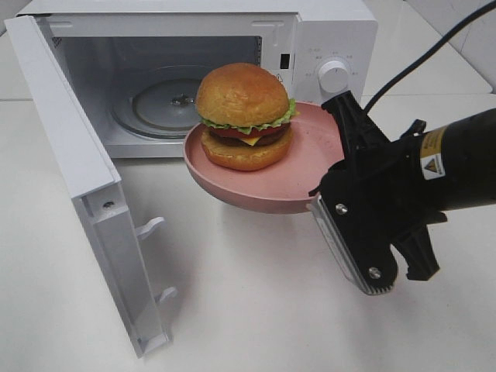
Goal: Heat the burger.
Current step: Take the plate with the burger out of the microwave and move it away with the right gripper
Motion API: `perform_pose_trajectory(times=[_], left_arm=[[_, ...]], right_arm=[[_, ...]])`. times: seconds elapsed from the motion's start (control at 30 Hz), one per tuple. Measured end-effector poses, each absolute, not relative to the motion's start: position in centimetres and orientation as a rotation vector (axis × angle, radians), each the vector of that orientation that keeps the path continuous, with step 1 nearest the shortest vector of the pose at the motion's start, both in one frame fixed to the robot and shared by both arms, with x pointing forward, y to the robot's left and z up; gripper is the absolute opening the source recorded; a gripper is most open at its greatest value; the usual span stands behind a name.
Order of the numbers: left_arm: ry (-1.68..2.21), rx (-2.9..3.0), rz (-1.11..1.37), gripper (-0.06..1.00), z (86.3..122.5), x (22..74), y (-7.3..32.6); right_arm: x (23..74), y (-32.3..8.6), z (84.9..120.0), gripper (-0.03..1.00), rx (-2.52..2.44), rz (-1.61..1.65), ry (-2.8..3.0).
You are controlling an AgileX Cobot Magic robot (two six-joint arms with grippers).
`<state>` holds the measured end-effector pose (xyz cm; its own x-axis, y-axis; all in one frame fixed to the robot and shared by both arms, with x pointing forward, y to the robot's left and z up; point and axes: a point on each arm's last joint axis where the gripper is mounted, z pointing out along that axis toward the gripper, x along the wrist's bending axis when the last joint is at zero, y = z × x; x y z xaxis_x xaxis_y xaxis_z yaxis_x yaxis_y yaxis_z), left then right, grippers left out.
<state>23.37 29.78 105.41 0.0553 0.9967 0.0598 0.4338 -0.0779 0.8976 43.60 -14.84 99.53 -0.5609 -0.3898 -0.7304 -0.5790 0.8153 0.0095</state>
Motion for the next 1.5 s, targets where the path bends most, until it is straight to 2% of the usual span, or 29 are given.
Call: perform_pose_trajectory(times=[0.83,1.5], left_arm=[[1.466,1.609,0.983,0.99,105.4,23.4,29.8],[1.466,1.609,0.983,0.99,105.4,23.4,29.8]], right_arm=[[35.3,-21.9,101.6,0.14,-0.619,0.278,2.274],[34.5,-24.8,102.2,0.14,-0.258,0.163,2.290]])
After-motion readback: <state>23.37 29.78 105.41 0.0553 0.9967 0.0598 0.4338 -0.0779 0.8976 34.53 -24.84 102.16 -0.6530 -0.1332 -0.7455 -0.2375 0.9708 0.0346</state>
